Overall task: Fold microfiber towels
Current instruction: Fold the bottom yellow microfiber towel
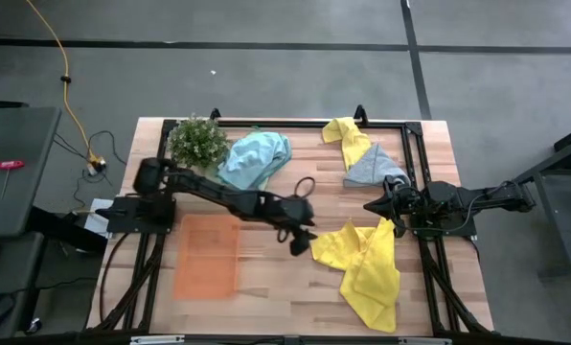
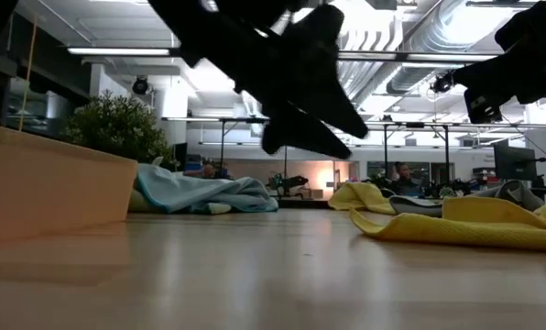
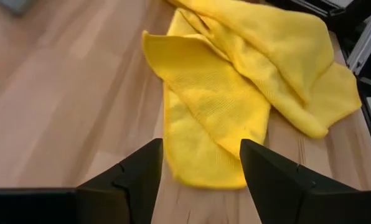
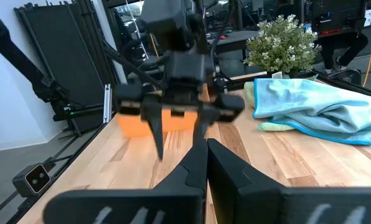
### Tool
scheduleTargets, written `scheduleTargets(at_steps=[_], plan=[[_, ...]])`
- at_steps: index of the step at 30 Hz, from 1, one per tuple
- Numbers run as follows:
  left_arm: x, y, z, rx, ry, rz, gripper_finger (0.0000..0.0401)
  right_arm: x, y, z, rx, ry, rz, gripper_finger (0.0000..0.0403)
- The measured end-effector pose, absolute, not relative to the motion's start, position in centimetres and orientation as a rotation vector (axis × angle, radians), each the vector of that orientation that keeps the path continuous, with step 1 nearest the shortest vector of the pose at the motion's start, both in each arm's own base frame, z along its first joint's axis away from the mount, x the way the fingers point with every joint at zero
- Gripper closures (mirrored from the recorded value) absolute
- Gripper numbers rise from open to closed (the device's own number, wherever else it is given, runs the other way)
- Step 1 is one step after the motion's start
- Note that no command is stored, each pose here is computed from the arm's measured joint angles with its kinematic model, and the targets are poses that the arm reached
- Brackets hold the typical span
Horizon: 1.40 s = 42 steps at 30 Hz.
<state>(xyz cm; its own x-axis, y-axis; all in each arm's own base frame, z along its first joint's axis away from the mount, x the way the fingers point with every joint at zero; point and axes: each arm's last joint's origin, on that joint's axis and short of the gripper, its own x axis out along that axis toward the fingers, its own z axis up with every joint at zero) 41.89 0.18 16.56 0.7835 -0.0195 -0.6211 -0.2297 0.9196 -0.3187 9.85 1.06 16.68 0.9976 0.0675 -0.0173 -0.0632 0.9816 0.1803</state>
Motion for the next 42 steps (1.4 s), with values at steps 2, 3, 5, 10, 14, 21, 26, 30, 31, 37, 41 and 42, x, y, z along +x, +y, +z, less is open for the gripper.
scheduleTargets(at_steps=[2,3,5,10,14,21,26,30,31,37,41,42], plan=[[42.9,0.1,15.9,-0.400,0.672,0.100,0.0201,9.8,1.1,16.7,0.180,0.024,0.066,0.0402],[43.1,0.1,15.5,-0.401,0.683,0.096,0.0203,9.8,1.1,16.7,0.181,0.023,0.066,0.0402],[43.4,0.1,14.6,-0.401,0.702,0.099,0.0205,9.8,1.1,16.7,0.181,0.023,0.066,0.0402],[43.4,0.2,13.1,-0.392,0.752,0.133,0.0212,9.8,1.1,16.7,0.181,0.024,0.066,0.0402],[43.2,0.2,12.9,-0.355,0.768,0.168,0.0218,9.8,1.1,16.7,0.181,0.024,0.066,0.0402],[43.0,0.1,12.7,-0.328,0.813,0.139,0.0232,9.9,1.1,16.7,0.181,0.024,0.066,0.0402],[42.9,-0.1,12.6,-0.320,0.823,0.132,0.0243,9.8,1.1,16.7,0.181,0.024,0.066,0.0402],[42.9,0.1,12.6,-0.321,0.820,0.134,0.0253,9.8,1.1,16.7,0.181,0.024,0.066,0.0402],[42.9,0.1,12.6,-0.317,0.821,0.132,0.0256,9.8,1.1,16.7,0.181,0.024,0.066,0.0402],[43.1,0.0,11.4,-0.327,0.843,0.124,0.0274,9.8,1.1,16.7,0.181,0.024,0.066,0.0402],[43.2,0.0,11.2,-0.352,0.834,0.133,0.0276,9.9,1.1,16.7,0.181,0.024,0.066,0.0402],[43.2,0.0,11.1,-0.351,0.825,0.133,0.0276,9.9,1.1,16.7,0.181,0.024,0.066,0.0402]])
